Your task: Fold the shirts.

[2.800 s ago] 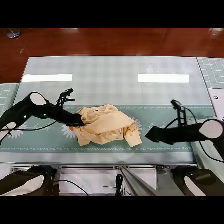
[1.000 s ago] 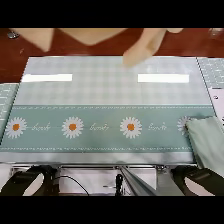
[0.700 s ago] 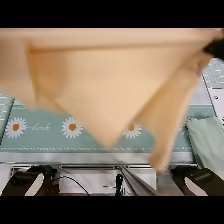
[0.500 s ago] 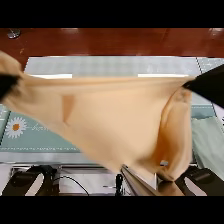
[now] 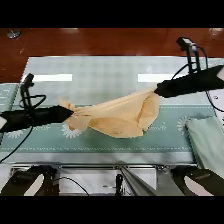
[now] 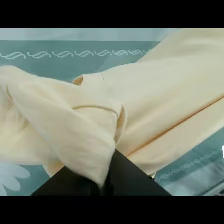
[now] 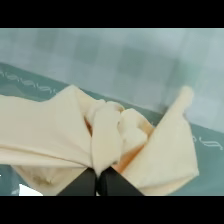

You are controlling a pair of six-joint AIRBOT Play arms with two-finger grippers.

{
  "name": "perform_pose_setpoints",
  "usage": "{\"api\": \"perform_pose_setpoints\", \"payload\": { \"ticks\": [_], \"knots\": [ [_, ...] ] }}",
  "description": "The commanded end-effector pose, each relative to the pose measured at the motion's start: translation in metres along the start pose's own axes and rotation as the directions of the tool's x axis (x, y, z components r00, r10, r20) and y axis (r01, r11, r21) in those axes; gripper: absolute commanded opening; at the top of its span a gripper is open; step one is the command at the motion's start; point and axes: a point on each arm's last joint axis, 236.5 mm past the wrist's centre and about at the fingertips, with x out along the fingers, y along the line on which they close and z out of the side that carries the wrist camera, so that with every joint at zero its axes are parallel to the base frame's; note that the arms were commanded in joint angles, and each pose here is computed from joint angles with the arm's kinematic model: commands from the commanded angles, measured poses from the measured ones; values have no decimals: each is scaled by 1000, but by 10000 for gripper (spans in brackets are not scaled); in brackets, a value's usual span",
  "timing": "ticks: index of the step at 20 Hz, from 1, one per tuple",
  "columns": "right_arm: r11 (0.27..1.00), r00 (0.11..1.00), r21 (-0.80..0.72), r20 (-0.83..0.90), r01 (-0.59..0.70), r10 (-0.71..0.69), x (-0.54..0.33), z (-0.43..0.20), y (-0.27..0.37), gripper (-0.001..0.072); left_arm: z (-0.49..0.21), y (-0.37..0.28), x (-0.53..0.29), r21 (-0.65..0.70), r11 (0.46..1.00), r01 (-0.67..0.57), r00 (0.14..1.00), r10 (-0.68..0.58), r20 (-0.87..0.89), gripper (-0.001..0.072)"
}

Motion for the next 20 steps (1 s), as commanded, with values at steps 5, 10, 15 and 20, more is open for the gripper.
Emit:
{"api": "perform_pose_setpoints", "payload": {
  "ticks": [5, 10, 15, 20],
  "knots": [
    [964, 989, 222, 37, -145, 140, 83, 76, -16, 76, 5, 25, 102, -108, 993, -53, 997, 45, -69, 162],
    [965, 992, 231, 43, -126, 120, 20, 100, -65, 629, 60, 45, 54, -18, 995, -96, 983, 92, -158, 706],
    [900, 974, 385, 19, 203, -228, -82, 35, -198, 629, 97, 109, -16, -310, 941, -135, 991, 133, -27, 705],
    [796, 993, 598, 12, 88, -119, -9, -87, -188, 627, -7, 37, 62, -392, 901, 188, 935, -286, -211, 703]
  ]
}}
